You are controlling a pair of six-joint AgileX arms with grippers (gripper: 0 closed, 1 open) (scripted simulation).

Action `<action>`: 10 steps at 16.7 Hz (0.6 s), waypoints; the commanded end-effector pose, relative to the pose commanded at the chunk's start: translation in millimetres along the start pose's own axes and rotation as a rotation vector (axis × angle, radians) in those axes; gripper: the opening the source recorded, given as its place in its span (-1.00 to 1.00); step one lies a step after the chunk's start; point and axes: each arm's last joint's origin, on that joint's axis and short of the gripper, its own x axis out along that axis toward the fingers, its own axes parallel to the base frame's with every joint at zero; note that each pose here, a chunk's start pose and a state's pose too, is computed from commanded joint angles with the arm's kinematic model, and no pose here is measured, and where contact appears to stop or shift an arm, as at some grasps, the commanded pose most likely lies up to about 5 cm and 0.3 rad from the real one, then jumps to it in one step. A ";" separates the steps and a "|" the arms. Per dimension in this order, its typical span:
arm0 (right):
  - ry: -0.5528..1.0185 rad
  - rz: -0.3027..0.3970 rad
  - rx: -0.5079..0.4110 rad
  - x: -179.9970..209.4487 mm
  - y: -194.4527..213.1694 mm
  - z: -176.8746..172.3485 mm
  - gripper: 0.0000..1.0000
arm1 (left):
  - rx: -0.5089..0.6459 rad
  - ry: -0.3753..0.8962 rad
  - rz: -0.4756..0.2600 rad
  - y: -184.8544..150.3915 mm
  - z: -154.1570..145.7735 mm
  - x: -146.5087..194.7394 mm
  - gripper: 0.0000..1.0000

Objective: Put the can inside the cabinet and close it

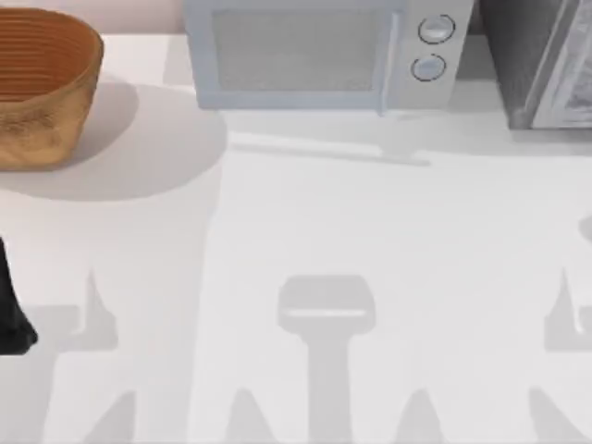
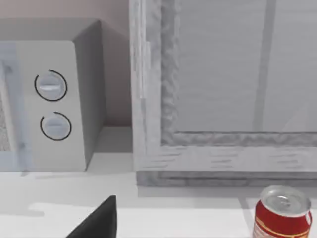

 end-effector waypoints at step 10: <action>-0.022 0.015 -0.014 19.7 -3.1 19.6 1.00 | 0.000 0.000 0.000 0.0 0.0 0.0 1.00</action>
